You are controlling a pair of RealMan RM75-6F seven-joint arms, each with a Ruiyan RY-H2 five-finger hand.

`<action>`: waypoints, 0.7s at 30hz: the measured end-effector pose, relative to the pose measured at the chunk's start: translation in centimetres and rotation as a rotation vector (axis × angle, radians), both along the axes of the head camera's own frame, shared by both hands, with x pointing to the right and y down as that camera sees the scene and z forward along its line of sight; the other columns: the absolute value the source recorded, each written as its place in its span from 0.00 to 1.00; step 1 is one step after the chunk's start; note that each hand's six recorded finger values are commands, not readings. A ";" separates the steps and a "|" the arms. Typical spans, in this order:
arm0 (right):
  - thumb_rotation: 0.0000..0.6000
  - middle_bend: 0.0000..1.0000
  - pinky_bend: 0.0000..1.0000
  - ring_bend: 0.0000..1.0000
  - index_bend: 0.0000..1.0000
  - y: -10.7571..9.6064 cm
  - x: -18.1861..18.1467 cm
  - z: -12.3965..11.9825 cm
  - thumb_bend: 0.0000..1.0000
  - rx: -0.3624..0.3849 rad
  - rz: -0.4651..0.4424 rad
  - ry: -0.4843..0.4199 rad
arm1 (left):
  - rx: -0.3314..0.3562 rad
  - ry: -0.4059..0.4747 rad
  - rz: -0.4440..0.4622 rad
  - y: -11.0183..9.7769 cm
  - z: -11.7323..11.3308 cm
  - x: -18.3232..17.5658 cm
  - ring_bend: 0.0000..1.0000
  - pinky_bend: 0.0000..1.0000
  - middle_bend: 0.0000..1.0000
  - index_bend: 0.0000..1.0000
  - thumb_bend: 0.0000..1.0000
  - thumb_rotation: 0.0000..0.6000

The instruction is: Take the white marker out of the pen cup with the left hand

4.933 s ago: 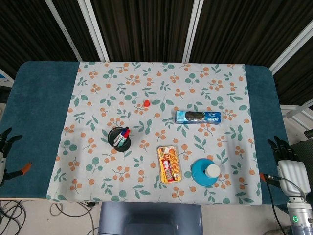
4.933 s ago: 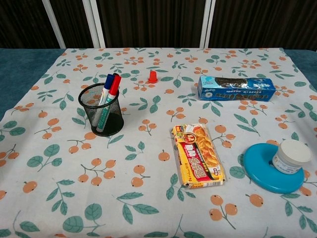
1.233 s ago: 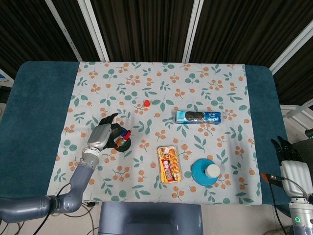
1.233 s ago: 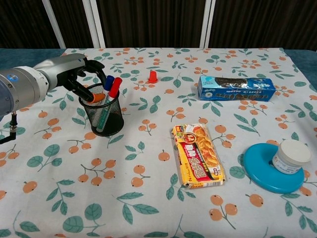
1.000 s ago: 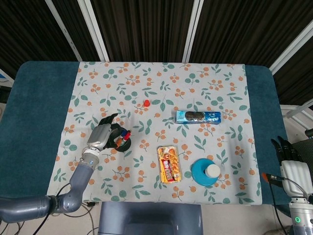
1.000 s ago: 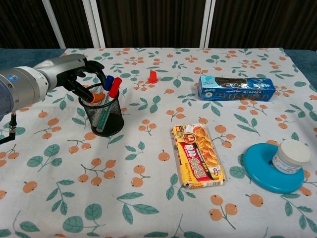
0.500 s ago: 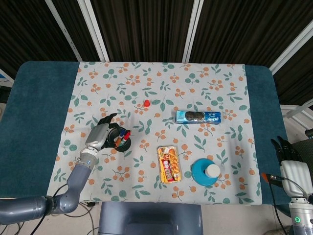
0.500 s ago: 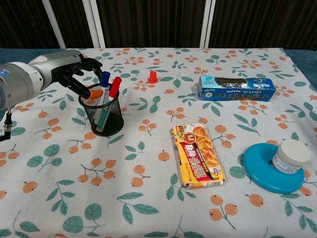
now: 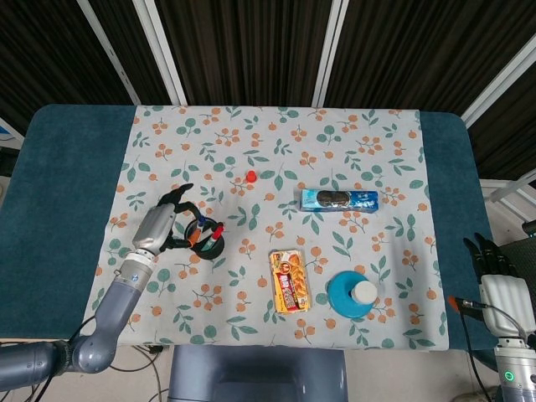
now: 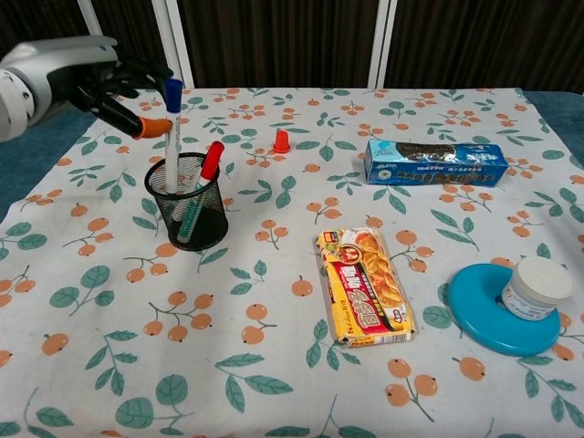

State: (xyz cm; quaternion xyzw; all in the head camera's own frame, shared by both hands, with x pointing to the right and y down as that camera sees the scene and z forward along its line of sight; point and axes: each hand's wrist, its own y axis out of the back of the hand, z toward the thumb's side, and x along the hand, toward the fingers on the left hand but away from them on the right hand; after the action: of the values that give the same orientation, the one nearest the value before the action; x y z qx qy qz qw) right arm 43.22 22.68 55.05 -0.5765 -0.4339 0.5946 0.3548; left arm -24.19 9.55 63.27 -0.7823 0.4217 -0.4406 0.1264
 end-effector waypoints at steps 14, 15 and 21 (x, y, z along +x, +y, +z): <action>1.00 0.01 0.17 0.06 0.09 0.0 -0.1 0.0 0.11 0.004 -0.002 0.002 | 0.106 0.073 -0.093 -2.0 -6.3 -5.2 0.00 0.00 0.05 0.54 0.44 1.00; 1.00 0.01 0.17 0.06 0.09 0.0 0.0 0.0 0.11 0.004 -0.002 0.002 | 0.108 0.075 -0.098 -1.9 -6.6 -5.7 0.00 0.00 0.05 0.54 0.44 1.00; 1.00 0.01 0.17 0.06 0.09 0.1 -0.1 0.1 0.11 0.001 -0.004 0.003 | 0.078 0.079 -0.136 -0.7 -6.8 -9.3 0.00 0.00 0.05 0.54 0.44 1.00</action>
State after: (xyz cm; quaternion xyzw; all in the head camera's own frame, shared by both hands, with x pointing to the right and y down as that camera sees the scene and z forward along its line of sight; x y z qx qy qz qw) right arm 43.12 22.73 55.10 -0.5762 -0.4324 0.5945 0.3571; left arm -33.47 8.87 56.44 -0.7631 0.4953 -0.4003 0.1099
